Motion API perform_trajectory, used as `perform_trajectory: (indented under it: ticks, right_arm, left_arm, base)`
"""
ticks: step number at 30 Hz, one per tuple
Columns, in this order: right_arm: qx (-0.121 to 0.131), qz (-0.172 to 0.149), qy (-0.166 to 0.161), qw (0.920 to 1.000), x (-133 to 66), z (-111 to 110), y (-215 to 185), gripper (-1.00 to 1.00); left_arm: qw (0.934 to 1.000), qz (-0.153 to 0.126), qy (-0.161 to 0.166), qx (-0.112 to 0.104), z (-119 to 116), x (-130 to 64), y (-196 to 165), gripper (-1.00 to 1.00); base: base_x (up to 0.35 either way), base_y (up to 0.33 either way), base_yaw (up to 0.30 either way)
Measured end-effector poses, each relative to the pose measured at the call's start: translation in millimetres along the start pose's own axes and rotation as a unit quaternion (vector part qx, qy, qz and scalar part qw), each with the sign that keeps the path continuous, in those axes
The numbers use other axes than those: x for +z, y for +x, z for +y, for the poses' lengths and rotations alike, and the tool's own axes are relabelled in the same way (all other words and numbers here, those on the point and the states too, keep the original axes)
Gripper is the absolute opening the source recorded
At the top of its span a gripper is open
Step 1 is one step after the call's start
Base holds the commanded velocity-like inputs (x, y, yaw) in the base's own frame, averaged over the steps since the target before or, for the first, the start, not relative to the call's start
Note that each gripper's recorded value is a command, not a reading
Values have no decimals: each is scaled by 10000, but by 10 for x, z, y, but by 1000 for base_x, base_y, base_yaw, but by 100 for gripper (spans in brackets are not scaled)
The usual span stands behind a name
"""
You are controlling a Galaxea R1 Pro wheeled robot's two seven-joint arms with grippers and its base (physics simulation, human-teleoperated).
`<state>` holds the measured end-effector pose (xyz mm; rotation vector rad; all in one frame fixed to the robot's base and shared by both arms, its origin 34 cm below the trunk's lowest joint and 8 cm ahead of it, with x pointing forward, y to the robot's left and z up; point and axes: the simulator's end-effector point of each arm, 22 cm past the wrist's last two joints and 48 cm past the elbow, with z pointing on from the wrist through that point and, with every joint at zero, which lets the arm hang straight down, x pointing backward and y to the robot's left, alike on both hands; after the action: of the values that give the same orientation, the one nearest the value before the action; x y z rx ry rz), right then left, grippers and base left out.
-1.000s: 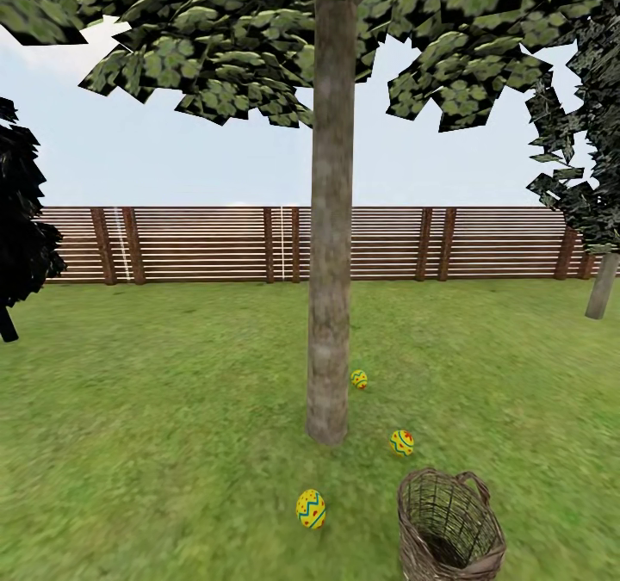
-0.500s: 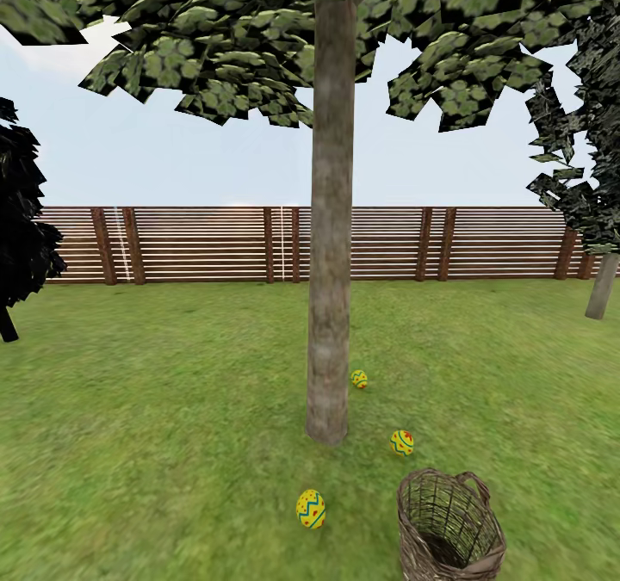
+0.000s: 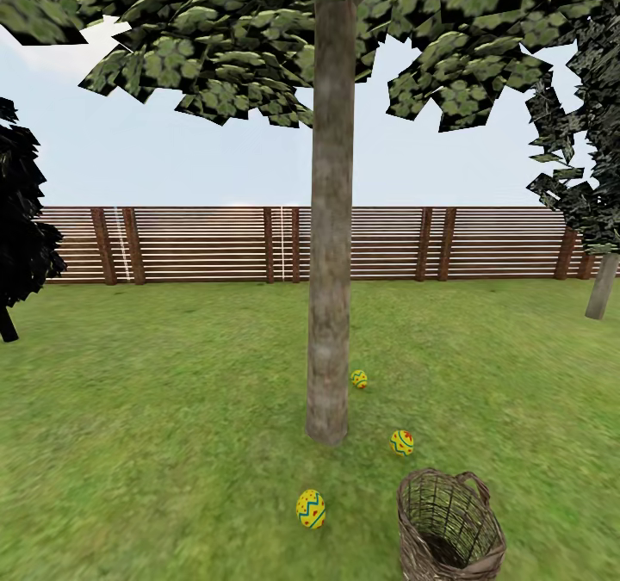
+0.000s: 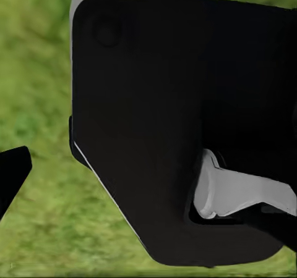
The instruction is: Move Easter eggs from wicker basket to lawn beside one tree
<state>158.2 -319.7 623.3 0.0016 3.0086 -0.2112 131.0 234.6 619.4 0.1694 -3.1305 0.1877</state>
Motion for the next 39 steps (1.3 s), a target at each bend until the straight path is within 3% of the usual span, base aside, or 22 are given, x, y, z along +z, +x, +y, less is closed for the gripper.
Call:
perform_trajectory:
  ticks: [1,2,6,39]
  right_arm:
    - [0,0,-1,10000,0,1,0,100]
    - [0,0,-1,10000,0,1,0,100]
    - [0,0,-2,10000,0,4,0,100]
    - [0,0,-3,10000,0,5,0,100]
  left_arm:
    - [10000,12,-8,91,5,0,5,100]
    - [9995,22,-31,318,23,-2,0,100]
    - [9991,4,-46,416,43,-5,-26,100]
    - [9992,-4,-48,403,67,-9,-36,100]
  base:
    - [0,0,0]
    - [0,0,0]
    - [0,0,0]
    - [0,0,0]
